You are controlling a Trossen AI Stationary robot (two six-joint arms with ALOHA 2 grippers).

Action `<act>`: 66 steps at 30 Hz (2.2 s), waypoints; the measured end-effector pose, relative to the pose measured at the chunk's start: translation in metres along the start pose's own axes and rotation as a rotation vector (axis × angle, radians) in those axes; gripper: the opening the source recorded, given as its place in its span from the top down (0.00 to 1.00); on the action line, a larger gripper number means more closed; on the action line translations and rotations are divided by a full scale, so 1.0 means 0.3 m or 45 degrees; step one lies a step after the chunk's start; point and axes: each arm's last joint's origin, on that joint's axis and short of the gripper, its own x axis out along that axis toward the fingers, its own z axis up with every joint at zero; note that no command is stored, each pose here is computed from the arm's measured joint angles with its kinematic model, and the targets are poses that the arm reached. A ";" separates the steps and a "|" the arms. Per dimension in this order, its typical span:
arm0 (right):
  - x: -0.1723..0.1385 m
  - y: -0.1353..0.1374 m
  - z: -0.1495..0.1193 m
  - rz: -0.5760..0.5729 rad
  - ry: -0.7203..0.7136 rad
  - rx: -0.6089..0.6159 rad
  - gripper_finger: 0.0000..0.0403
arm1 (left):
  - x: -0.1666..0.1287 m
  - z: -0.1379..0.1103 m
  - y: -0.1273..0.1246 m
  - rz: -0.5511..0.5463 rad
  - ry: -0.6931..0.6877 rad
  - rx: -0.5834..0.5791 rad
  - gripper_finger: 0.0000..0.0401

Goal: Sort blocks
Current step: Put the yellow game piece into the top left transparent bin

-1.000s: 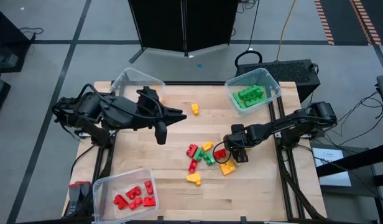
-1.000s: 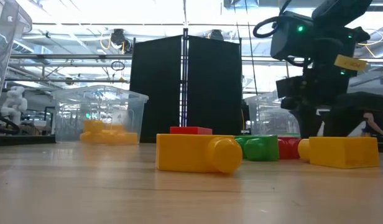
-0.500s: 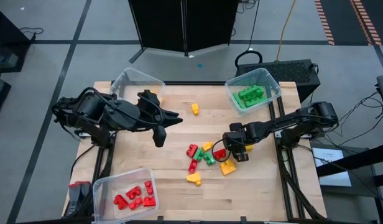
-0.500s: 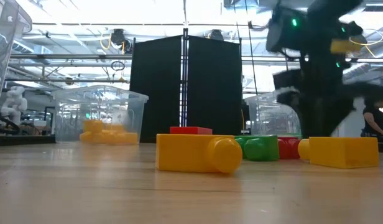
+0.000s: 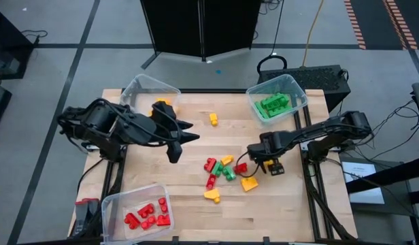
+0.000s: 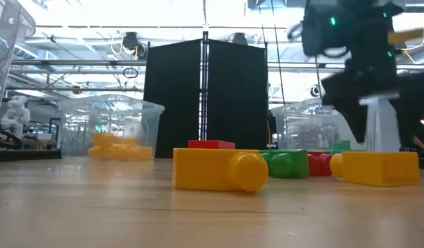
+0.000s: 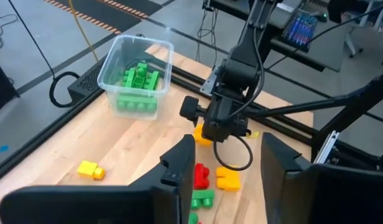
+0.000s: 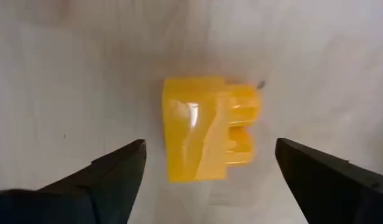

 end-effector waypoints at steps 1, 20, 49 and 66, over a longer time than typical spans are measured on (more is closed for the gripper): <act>0.018 0.002 -0.007 0.013 0.005 0.001 0.11 | 0.003 -0.002 -0.002 0.002 0.005 0.003 0.74; 0.088 -0.006 -0.011 -0.021 -0.101 0.064 0.45 | 0.111 -0.056 -0.043 0.082 0.129 0.091 0.73; -0.397 -0.085 0.071 -0.118 -0.756 0.144 0.94 | 0.059 -0.099 0.043 0.548 0.101 0.097 0.73; -0.322 -0.072 0.066 0.033 -0.450 0.667 0.15 | 0.086 -0.130 0.038 0.533 0.185 0.096 0.73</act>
